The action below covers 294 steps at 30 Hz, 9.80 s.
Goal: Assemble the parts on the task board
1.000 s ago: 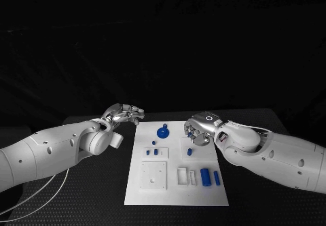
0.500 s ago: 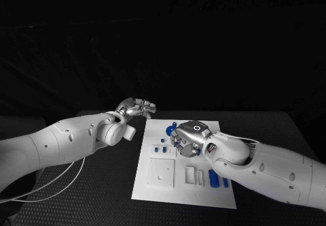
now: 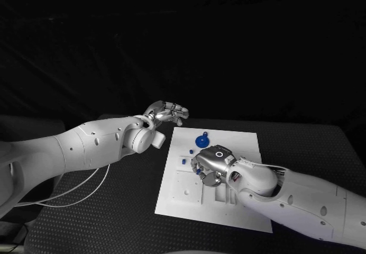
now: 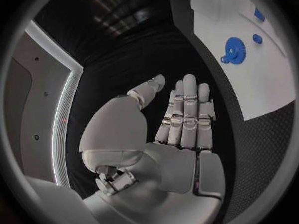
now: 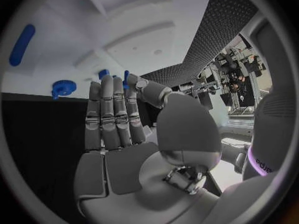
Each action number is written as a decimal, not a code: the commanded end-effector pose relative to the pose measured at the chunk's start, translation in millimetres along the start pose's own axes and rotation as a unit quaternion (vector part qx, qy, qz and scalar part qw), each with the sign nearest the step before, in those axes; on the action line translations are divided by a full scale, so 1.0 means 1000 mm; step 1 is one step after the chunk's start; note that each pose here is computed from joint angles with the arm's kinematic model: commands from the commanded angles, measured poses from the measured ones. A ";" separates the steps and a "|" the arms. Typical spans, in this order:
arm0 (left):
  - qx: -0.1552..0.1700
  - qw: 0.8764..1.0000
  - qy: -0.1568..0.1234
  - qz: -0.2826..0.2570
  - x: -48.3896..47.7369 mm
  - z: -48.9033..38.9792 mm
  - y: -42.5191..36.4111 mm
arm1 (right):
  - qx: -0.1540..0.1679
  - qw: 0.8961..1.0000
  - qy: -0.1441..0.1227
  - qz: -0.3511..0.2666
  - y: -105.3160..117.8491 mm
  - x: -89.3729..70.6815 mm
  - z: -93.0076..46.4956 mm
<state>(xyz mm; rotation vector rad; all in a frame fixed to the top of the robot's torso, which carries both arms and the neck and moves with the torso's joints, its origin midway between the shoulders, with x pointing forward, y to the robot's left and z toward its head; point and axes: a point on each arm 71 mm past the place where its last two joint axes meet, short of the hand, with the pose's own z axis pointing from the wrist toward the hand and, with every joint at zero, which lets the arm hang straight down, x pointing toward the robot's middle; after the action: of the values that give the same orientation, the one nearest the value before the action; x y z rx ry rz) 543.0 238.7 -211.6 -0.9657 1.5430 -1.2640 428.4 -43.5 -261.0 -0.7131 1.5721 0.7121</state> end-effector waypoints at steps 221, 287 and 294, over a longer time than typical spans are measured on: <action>0.011 1.000 0.017 -0.010 0.0113 0.0059 -0.0062 | -0.056 0.998 0.039 -0.006 0.049 0.002 0.009; 0.009 1.000 0.026 -0.013 0.0166 0.0062 -0.0070 | -0.055 0.994 0.088 -0.019 0.058 0.038 0.014; 0.008 1.000 0.026 -0.013 0.0158 0.0060 -0.0068 | -0.051 0.996 0.077 -0.006 0.055 0.037 0.013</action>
<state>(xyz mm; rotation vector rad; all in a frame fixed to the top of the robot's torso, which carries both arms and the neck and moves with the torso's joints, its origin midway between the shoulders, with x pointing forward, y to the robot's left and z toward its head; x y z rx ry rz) 544.1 222.9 -209.8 -0.9549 1.5608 -1.3050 390.9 0.4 -293.3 -0.8830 1.6592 0.7272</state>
